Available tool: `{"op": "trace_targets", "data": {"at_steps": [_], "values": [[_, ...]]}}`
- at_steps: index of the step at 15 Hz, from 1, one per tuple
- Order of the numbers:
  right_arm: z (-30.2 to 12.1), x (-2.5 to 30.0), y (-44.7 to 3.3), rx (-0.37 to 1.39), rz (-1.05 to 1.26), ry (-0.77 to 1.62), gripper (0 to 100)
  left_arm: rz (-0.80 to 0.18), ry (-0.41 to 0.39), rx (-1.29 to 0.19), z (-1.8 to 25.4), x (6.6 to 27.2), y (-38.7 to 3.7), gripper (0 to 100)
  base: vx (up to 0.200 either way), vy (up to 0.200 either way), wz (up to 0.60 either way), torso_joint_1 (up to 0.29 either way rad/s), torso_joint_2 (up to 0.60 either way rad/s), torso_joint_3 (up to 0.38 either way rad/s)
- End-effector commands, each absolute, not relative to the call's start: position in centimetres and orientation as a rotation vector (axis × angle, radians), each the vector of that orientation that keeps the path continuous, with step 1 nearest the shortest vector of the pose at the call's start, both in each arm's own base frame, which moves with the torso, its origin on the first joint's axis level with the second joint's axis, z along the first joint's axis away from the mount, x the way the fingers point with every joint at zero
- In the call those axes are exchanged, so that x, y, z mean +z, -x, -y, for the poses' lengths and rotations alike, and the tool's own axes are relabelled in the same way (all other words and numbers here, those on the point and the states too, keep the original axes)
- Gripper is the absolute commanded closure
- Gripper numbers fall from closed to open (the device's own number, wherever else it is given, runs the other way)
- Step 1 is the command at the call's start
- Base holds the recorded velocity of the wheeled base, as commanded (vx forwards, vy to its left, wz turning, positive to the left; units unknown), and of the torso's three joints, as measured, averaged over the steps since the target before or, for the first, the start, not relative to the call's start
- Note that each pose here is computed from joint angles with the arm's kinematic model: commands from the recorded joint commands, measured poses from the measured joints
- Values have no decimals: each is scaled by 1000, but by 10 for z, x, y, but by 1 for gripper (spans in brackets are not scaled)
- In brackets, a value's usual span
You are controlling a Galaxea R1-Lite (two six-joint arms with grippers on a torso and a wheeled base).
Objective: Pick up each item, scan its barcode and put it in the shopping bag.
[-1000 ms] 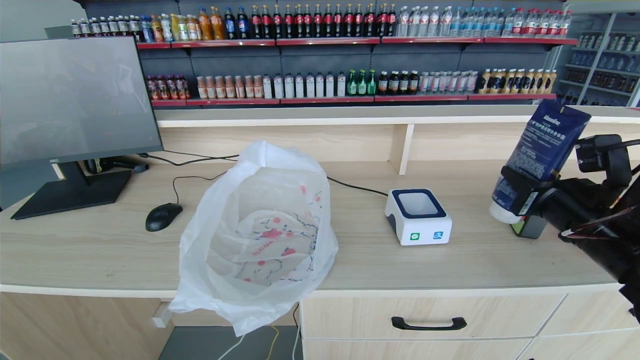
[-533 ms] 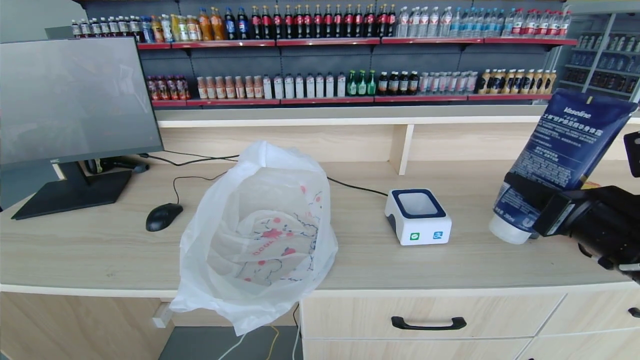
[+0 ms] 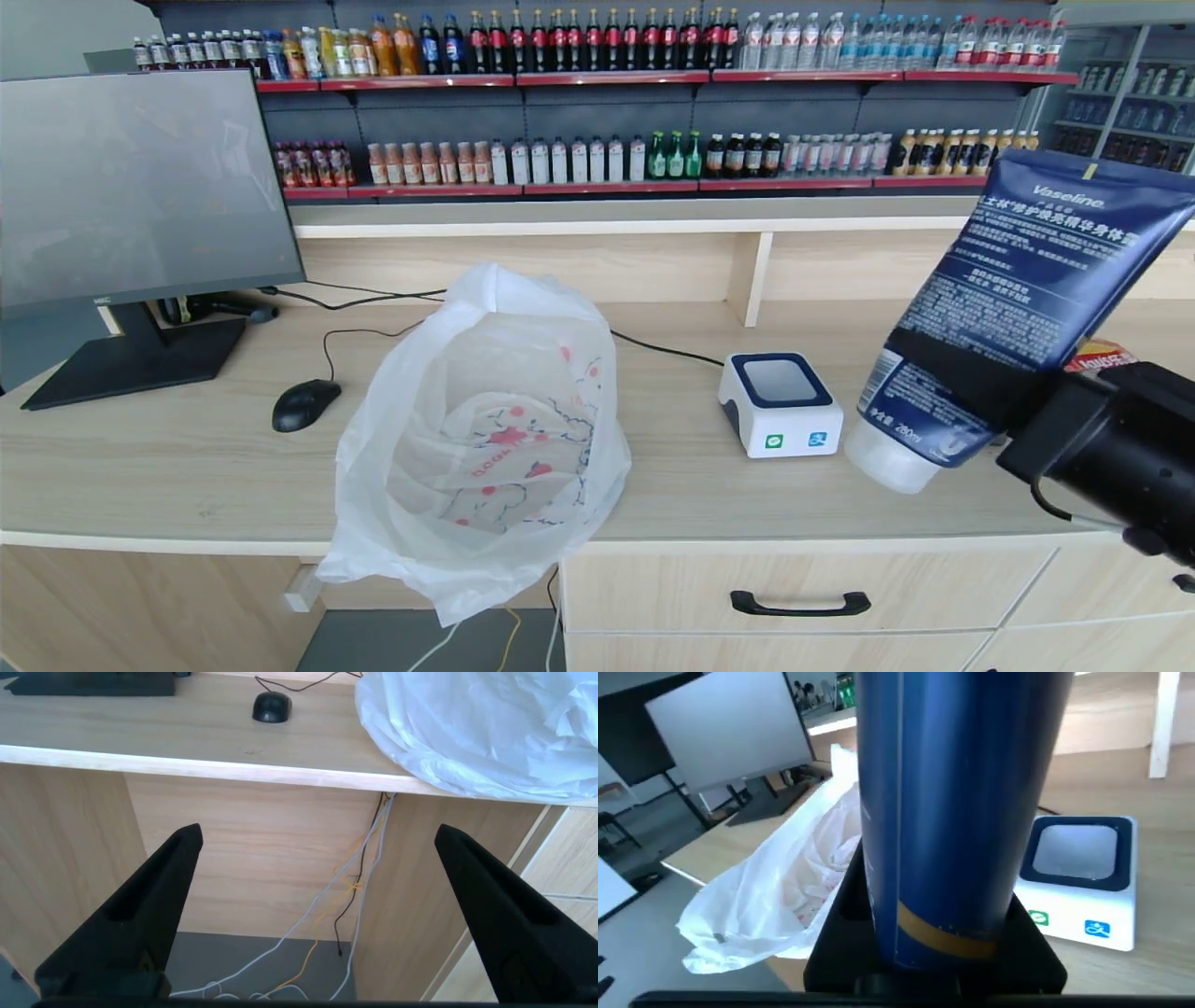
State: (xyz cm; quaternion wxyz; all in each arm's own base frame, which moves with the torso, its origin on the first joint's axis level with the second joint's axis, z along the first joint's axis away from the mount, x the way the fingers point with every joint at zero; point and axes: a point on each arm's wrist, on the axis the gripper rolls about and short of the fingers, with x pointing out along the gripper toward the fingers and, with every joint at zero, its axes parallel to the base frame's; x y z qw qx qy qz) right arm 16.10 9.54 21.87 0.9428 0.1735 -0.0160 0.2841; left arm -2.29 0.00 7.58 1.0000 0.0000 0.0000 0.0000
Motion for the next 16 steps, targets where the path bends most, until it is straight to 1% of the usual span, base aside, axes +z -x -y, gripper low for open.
{"op": "trace_targets", "data": {"at_steps": [1, 7, 13, 16], "values": [[-103, 223, -155, 690, 7, -423, 100, 0, 0, 0, 0, 76, 23, 0, 0, 0, 0, 0, 0, 0], [-108, 228, -133, 986, -100, -621, 100, 0, 0, 0, 0, 76, 23, 0, 0, 0, 0, 0, 0, 0], [-111, 234, -129, 1081, -113, -742, 100, 0, 0, 0, 0, 76, 23, 0, 0, 0, 0, 0, 0, 0], [-119, 239, -132, 1147, -88, -878, 100, 0, 0, 0, 0, 76, 23, 0, 0, 0, 0, 0, 0, 0]]}}
